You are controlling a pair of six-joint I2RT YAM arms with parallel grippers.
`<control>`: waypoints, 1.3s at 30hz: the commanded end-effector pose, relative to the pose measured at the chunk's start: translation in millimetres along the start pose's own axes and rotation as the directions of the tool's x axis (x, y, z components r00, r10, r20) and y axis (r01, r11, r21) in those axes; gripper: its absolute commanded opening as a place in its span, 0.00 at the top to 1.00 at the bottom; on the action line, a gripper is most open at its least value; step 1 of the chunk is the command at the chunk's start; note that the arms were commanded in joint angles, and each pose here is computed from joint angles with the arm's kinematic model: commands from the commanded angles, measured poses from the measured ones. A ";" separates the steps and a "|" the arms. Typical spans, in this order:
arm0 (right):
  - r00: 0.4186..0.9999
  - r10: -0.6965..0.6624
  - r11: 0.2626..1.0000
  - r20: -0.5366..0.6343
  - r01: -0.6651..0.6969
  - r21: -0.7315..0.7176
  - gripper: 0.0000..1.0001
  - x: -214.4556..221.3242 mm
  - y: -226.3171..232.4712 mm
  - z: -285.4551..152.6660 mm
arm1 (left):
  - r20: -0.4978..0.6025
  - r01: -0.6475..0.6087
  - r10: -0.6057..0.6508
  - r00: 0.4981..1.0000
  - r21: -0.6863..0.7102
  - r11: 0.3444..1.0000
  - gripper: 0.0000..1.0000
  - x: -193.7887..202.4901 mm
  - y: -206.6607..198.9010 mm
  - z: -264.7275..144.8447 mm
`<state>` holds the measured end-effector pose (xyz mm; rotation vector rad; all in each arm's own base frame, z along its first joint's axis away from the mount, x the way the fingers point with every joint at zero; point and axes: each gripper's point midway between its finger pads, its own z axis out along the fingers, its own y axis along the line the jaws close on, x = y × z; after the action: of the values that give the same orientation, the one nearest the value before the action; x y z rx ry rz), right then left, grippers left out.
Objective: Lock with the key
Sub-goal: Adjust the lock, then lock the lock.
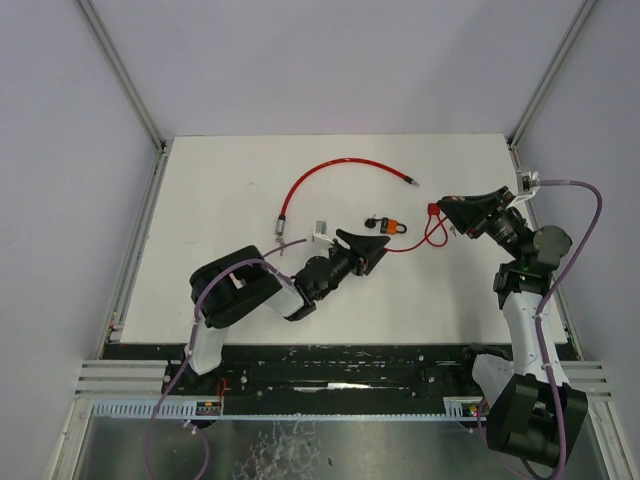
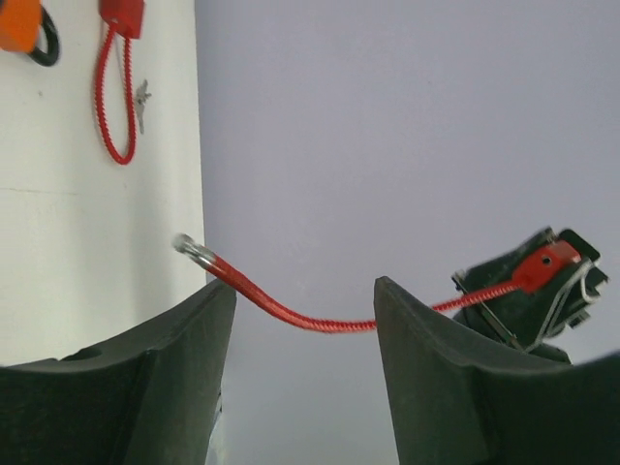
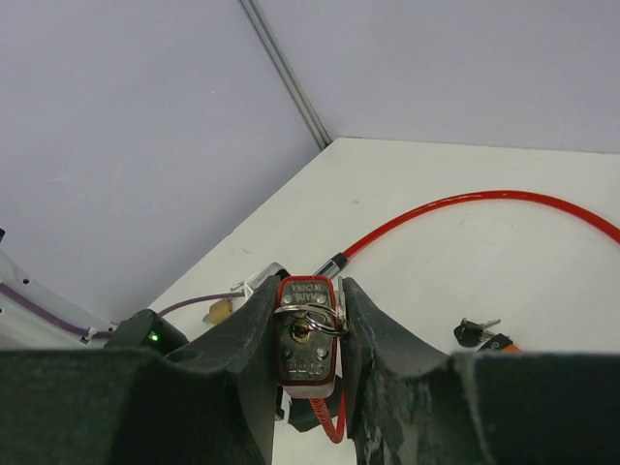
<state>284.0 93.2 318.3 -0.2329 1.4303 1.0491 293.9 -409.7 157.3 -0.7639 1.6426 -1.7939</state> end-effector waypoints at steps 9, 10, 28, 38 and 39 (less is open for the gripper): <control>0.997 -0.039 0.999 0.070 0.037 0.029 1.00 -14.9 -0.2 -0.5 | 0.082 0.063 -0.062 0.995 -0.017 0.998 0.50 -7.9 6.1 15.2; 0.997 -0.036 0.999 0.073 0.033 0.038 1.00 -14.4 -2.3 -0.8 | 0.081 0.062 -0.061 0.995 -0.014 0.998 0.50 -6.5 3.5 14.8; 0.993 -0.033 0.999 0.113 0.029 0.031 1.00 -8.0 -3.4 -4.7 | 0.087 0.080 -0.081 0.993 0.019 0.997 0.71 -0.2 -8.6 29.1; 0.993 -0.055 0.998 0.102 0.052 0.035 1.00 -6.0 -4.2 -5.2 | 0.131 0.014 -0.013 0.991 -0.001 1.000 0.73 -18.2 -1.7 28.9; 0.993 -0.057 0.998 0.101 0.054 0.034 1.00 -6.0 -4.0 -5.1 | 0.134 0.010 -0.010 0.991 0.000 1.000 0.73 -20.0 -1.9 29.3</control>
<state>289.2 85.0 303.7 -0.1262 1.4092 1.0347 318.3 -422.6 155.5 -0.8859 1.5984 -1.7526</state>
